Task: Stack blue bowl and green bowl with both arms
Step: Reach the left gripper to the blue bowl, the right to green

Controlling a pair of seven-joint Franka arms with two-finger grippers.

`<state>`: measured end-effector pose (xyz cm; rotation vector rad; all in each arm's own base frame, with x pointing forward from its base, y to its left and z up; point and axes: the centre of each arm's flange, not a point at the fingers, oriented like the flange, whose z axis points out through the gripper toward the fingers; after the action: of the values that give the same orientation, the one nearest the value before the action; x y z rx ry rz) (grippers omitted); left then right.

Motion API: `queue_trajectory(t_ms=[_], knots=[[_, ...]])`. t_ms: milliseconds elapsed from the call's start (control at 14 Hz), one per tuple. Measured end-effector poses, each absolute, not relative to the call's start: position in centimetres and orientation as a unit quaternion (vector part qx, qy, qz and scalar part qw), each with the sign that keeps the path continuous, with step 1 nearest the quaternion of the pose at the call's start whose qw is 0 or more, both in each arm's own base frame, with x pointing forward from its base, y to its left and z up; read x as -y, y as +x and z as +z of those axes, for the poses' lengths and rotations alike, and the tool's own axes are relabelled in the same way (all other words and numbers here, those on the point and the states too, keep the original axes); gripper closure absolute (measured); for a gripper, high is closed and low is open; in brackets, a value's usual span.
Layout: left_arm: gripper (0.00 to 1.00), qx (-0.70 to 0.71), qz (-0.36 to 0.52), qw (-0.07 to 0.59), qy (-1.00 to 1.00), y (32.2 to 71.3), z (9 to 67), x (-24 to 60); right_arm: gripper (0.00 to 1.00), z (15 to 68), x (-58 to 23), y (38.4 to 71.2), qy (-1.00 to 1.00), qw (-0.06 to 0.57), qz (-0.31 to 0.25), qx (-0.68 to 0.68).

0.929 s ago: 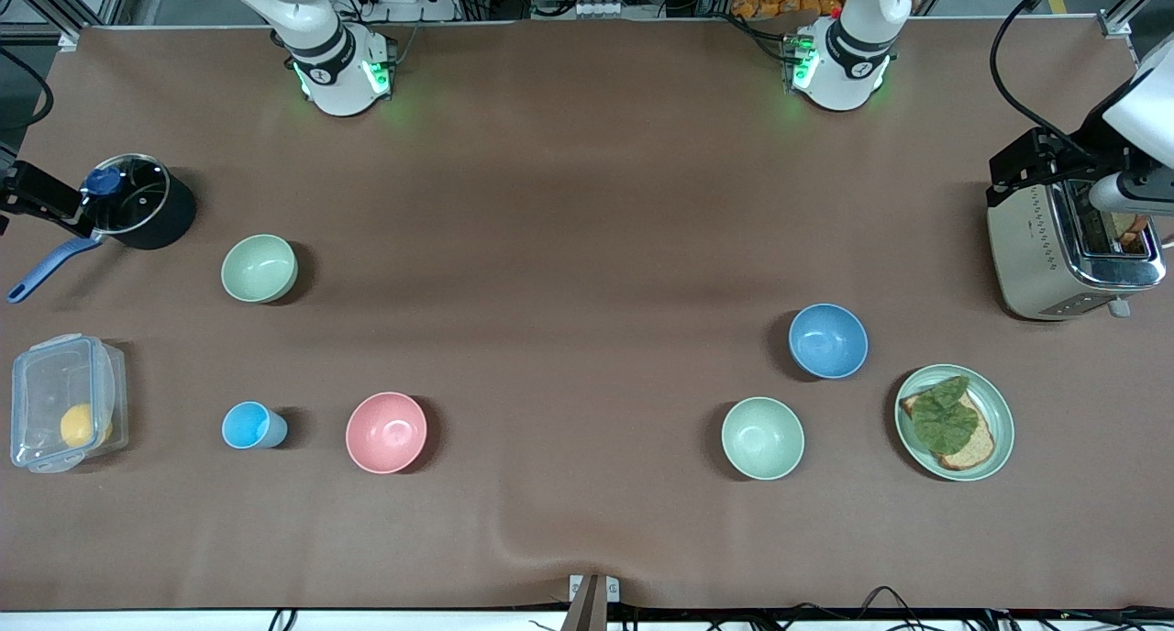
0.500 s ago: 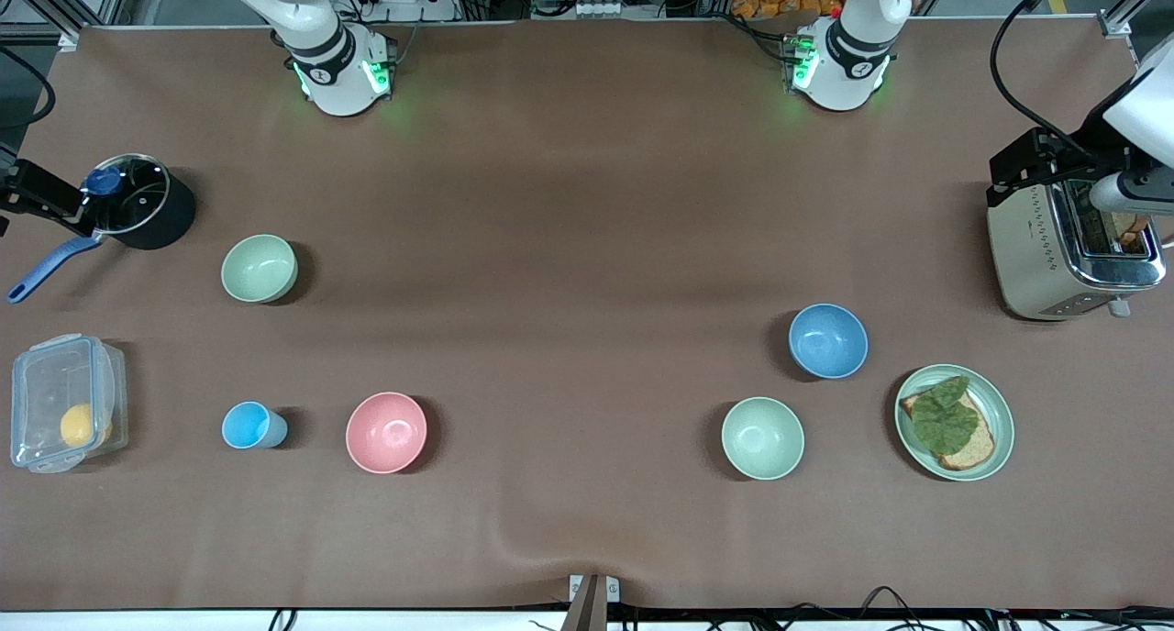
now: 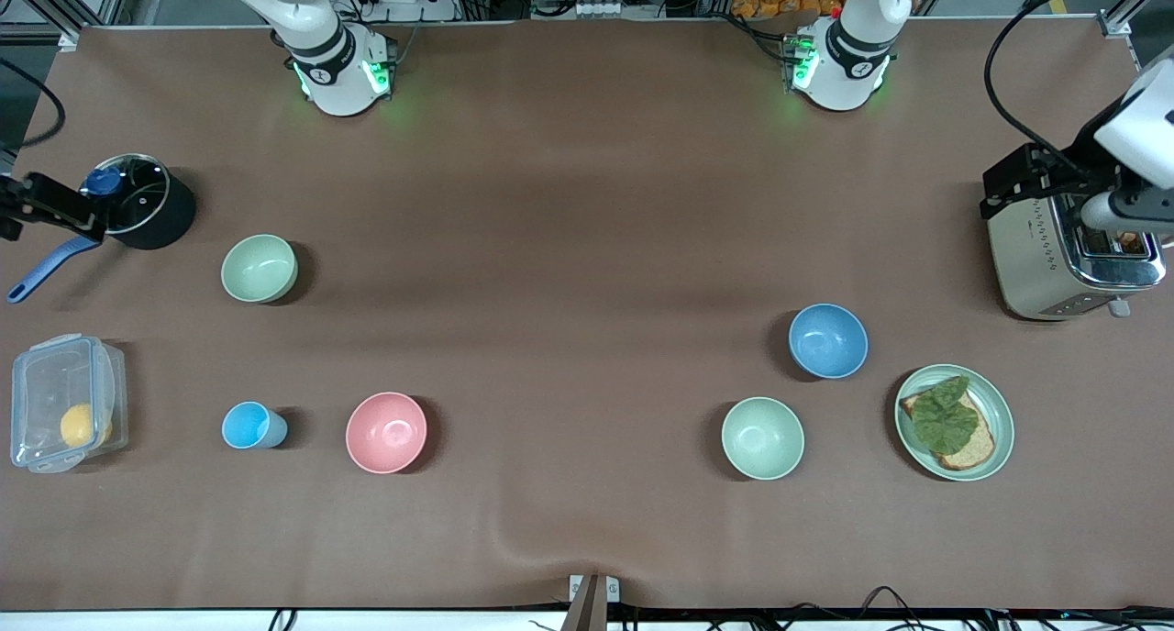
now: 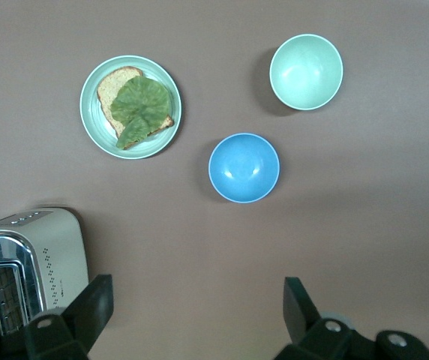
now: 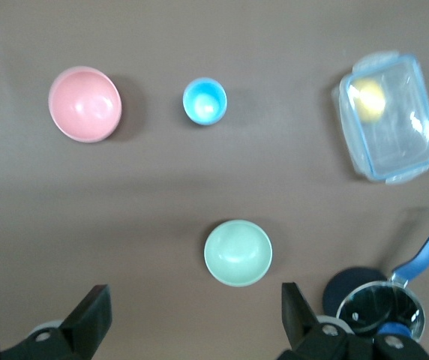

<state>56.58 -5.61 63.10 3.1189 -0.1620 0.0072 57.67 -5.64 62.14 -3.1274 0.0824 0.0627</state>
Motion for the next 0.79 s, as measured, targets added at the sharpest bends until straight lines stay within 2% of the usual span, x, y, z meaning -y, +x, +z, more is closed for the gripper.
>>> queue_trajectory(t_ms=[286,500,786], knots=[[0.0,0.049,-0.026,0.012,0.998,60.2,56.5,5.6,0.0,56.8,9.8,57.5,-0.996,0.014,0.081,-0.046],[0.0,0.05,-0.022,0.016,0.998,63.5,47.3,6.1,0.0,52.0,13.2,56.7,-0.992,0.026,0.114,-0.035],[0.0,0.051,-0.044,0.02,0.998,65.1,37.1,6.6,0.0,46.9,16.3,55.2,-0.989,0.038,0.136,-0.048]])
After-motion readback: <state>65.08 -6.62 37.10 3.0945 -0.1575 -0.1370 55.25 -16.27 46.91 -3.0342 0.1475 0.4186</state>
